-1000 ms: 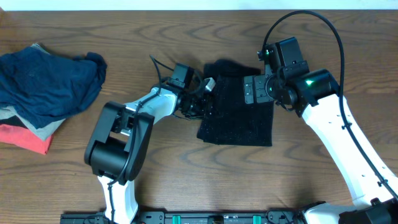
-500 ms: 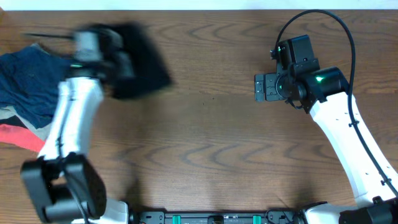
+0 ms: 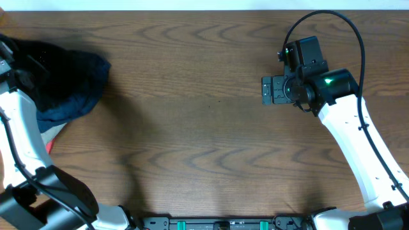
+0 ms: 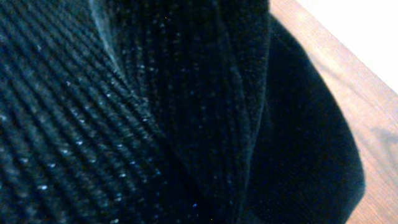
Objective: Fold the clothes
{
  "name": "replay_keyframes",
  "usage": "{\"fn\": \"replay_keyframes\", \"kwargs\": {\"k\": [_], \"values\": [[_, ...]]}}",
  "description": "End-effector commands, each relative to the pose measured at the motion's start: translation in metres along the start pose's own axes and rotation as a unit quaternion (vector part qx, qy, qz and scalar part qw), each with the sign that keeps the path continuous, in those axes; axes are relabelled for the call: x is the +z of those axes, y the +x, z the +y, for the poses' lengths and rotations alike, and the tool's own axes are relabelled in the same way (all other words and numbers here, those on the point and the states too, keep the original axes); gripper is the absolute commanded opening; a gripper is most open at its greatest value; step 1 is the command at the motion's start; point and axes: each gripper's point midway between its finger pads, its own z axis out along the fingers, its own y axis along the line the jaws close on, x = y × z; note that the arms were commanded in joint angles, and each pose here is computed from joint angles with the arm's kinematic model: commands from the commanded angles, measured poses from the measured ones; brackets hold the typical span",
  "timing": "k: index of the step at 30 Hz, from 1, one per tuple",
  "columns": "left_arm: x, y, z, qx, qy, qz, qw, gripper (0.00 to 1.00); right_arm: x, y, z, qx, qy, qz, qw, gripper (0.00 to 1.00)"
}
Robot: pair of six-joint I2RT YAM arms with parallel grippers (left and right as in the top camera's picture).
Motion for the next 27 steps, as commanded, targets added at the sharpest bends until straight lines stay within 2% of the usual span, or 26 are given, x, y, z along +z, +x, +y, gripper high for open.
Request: {"fn": "replay_keyframes", "kwargs": {"k": [1, 2, 4, 5, 8, 11, 20, 27], "values": [[0.012, 0.008, 0.024, -0.048, -0.040, 0.026, 0.998, 0.51, -0.009, -0.005, -0.002, 0.002, 0.000, -0.014, 1.000, 0.98], [0.015, 0.016, 0.026, -0.057, -0.046, 0.040, 0.996, 0.67, -0.009, -0.005, -0.002, 0.002, 0.000, -0.014, 1.000, 0.98], [0.015, 0.028, 0.018, -0.062, -0.021, 0.070, 0.995, 0.80, -0.009, -0.005, -0.002, 0.001, 0.000, -0.014, 1.000, 0.98], [0.013, 0.032, 0.009, -0.064, 0.006, 0.083, 0.994, 0.83, -0.009, -0.005, -0.002, 0.002, 0.000, -0.014, 1.000, 0.98], [-0.011, 0.039, -0.019, -0.076, 0.096, 0.115, 0.986, 0.87, -0.009, -0.005, -0.003, 0.002, 0.001, -0.014, 1.000, 0.99], [-0.045, 0.028, -0.038, -0.086, 0.154, 0.100, 0.979, 0.90, -0.009, -0.005, -0.004, 0.000, 0.003, -0.015, 1.000, 0.99], [-0.139, -0.005, -0.048, -0.071, 0.197, -0.019, 0.978, 0.91, -0.009, -0.005, -0.004, -0.003, 0.003, -0.015, 1.000, 0.99], [-0.142, 0.008, -0.056, -0.064, 0.203, 0.002, 0.977, 0.91, -0.009, -0.005, -0.004, -0.003, 0.003, -0.014, 1.000, 0.99]]}}
